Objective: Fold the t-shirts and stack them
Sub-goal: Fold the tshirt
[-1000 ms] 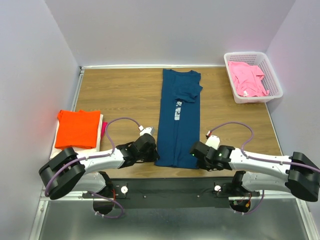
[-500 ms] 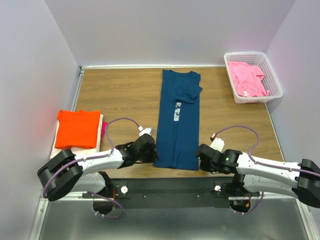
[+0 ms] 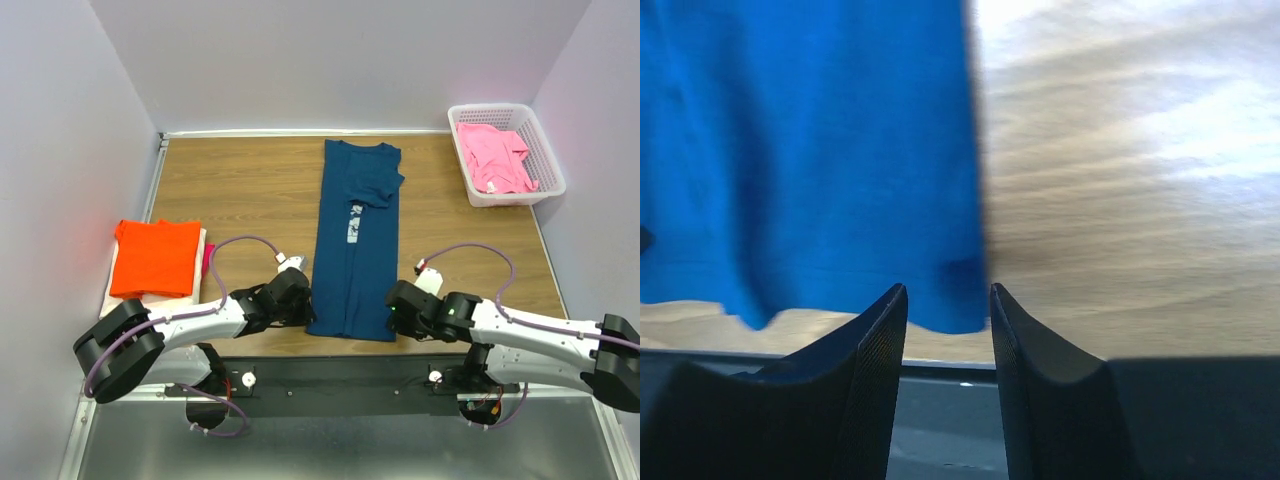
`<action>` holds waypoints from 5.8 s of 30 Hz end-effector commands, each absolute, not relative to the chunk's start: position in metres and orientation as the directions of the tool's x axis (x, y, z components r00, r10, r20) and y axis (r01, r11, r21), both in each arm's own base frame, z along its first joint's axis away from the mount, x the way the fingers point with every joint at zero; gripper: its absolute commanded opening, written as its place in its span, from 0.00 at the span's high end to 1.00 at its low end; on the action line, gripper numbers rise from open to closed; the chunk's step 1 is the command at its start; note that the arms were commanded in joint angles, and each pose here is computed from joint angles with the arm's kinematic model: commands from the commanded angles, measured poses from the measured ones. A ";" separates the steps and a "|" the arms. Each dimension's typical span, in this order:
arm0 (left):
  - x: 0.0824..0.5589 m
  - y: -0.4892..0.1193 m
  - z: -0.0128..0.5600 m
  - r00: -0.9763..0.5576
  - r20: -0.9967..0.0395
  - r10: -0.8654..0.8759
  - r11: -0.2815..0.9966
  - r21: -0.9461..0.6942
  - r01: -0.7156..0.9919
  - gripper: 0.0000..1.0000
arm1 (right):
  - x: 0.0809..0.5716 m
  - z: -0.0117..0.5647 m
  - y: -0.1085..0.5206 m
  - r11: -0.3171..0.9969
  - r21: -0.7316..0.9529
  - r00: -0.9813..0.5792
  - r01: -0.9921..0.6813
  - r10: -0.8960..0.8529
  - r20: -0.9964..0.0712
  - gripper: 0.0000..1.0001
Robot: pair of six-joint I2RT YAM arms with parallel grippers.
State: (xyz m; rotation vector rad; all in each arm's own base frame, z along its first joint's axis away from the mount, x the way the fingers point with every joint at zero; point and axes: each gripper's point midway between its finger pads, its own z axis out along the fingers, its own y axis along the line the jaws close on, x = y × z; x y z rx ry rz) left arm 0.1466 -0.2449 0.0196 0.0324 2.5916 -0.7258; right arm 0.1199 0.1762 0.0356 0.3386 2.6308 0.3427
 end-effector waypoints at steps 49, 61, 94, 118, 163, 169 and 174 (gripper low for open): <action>0.136 -0.235 0.002 -0.923 -0.385 -0.029 0.886 -0.437 0.154 1.00 | 0.133 0.043 0.173 0.991 0.076 -0.865 0.110 0.133 -0.483 0.63; 0.135 -0.235 0.000 -0.926 -0.377 -0.028 0.887 -0.437 0.151 1.00 | 0.136 0.041 0.194 0.998 0.051 -0.874 0.044 0.063 -0.482 0.64; 0.132 -0.232 -0.001 -0.927 -0.373 -0.031 0.888 -0.435 0.146 1.00 | 0.105 0.018 0.163 0.994 0.045 -0.899 0.100 0.110 -0.424 0.98; 0.118 -0.239 0.028 -0.939 -0.342 -0.032 0.838 -0.521 0.161 0.50 | 0.104 0.035 0.165 0.964 0.209 -0.869 0.163 0.241 -0.433 0.59; 0.187 -0.272 0.090 -0.866 -0.497 -0.060 0.815 -0.525 0.245 1.00 | 0.164 0.089 0.199 0.962 0.251 -0.737 0.111 0.249 -0.629 0.94; 0.231 -0.276 0.091 -0.847 -0.521 -0.104 0.830 -0.515 0.215 1.00 | 0.218 0.110 0.198 0.980 0.136 -0.658 0.147 0.199 -0.726 0.97; 0.276 -0.286 0.097 -0.821 -0.546 -0.165 0.838 -0.516 0.175 1.00 | 0.277 0.118 0.199 0.975 0.131 -0.617 0.182 0.217 -0.756 1.00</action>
